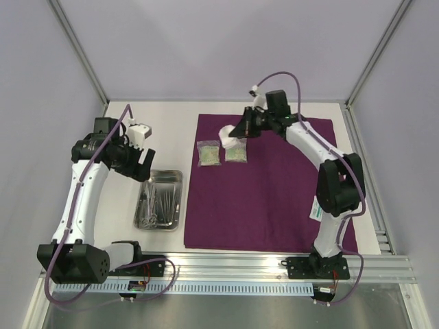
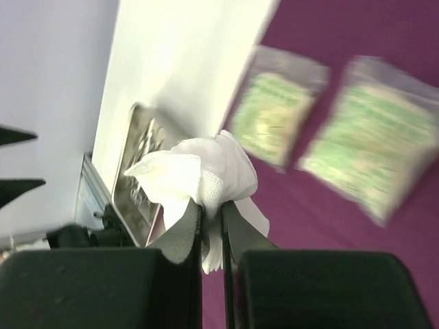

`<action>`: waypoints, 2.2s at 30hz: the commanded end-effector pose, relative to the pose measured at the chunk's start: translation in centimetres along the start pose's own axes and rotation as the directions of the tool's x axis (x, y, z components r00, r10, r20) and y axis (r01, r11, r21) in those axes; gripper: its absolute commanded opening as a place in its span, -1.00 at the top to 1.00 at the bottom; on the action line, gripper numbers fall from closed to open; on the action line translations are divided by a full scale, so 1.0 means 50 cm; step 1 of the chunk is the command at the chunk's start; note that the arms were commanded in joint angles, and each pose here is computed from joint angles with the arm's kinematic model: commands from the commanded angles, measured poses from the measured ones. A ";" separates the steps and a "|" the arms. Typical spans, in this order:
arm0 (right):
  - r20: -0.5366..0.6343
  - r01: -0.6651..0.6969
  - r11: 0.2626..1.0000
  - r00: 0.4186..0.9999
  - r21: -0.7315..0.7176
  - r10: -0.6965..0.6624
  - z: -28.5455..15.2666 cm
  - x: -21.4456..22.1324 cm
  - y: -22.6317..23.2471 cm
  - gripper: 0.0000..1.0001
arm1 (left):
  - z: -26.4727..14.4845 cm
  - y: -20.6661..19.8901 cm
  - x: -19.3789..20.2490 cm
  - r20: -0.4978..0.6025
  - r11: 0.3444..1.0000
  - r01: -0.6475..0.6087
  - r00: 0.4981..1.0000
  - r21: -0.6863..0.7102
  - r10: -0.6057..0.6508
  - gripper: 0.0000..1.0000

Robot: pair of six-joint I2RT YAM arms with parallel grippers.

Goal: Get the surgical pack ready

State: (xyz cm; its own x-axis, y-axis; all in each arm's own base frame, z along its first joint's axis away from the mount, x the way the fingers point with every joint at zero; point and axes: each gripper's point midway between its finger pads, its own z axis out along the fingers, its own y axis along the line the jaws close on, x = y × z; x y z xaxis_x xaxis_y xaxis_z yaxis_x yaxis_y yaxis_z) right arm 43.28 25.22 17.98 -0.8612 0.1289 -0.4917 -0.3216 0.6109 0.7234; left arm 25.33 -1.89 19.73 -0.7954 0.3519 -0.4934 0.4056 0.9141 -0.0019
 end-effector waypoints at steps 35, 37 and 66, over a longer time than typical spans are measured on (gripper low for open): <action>-0.140 0.443 0.772 0.821 -0.456 -0.554 0.343 0.343 0.417 0.99 | 0.008 -0.038 0.009 0.255 0.915 -0.072 0.966 0.397 -0.035 -0.89; -0.110 0.478 0.743 0.803 -0.468 -0.586 0.329 0.346 0.419 0.99 | 0.000 -0.053 0.000 0.301 0.893 -0.138 0.954 0.429 0.003 -0.97; 0.015 0.546 0.596 0.744 -0.588 -0.667 0.254 0.346 0.482 0.99 | 0.079 -0.098 -0.024 0.308 0.758 -0.204 0.951 0.619 0.004 -0.38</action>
State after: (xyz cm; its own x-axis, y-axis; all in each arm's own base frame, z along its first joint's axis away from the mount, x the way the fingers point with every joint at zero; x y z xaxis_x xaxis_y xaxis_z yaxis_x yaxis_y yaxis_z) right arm 26.25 51.54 17.71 -0.5022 -0.3476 -0.7918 -0.8570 0.0778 0.5094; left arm 25.86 -6.49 15.52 -0.6941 0.2812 -0.6626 0.6739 0.5774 -0.4609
